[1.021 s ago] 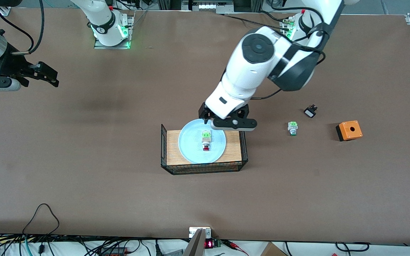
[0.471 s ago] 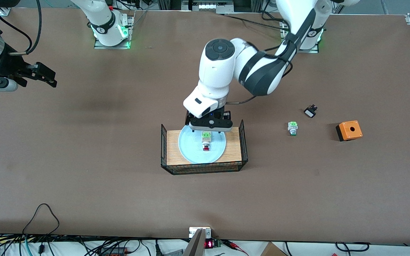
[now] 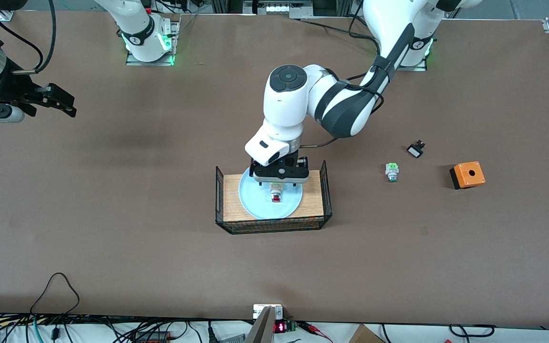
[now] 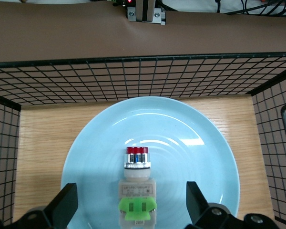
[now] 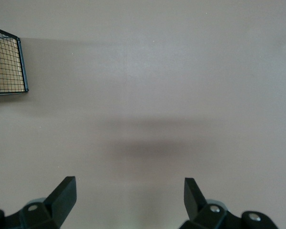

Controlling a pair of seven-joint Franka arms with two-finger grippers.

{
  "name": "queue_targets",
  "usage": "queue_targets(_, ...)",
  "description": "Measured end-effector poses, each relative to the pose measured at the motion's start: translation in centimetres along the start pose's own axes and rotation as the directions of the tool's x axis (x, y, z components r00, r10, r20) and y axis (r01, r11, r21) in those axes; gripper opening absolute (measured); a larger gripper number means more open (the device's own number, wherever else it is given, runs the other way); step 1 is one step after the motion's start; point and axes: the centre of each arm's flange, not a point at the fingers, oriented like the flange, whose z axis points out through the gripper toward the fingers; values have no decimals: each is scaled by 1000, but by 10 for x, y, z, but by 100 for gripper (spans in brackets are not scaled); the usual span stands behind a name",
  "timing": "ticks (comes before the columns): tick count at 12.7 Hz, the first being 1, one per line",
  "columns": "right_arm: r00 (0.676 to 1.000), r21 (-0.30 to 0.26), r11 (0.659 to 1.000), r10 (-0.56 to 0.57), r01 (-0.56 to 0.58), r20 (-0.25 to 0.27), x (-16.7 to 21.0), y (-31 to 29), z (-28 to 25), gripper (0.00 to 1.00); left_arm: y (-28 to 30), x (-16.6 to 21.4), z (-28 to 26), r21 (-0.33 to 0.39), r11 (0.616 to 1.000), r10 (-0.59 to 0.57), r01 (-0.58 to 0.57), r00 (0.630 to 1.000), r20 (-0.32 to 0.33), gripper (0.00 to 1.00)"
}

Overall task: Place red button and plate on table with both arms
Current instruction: 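Lower the left gripper and close it on the red button, then lift the red button with the left gripper and carry it off the tray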

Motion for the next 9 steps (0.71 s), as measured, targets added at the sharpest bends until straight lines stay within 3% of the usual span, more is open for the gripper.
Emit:
queue_targets(4,1000,0,1000,0,0,0,0,0,0,100,4,-5,24,-25,1000,-8,8,1000,-16,98)
queue_targets(8,1000,0,1000,0,0,0,0,0,0,100,3,-5,28,13,999,35,-34,998,-56,90)
queue_targets(9,1000,0,1000,0,0,0,0,0,0,100,3,-5,29,15,999,36,-35,998,-56,81)
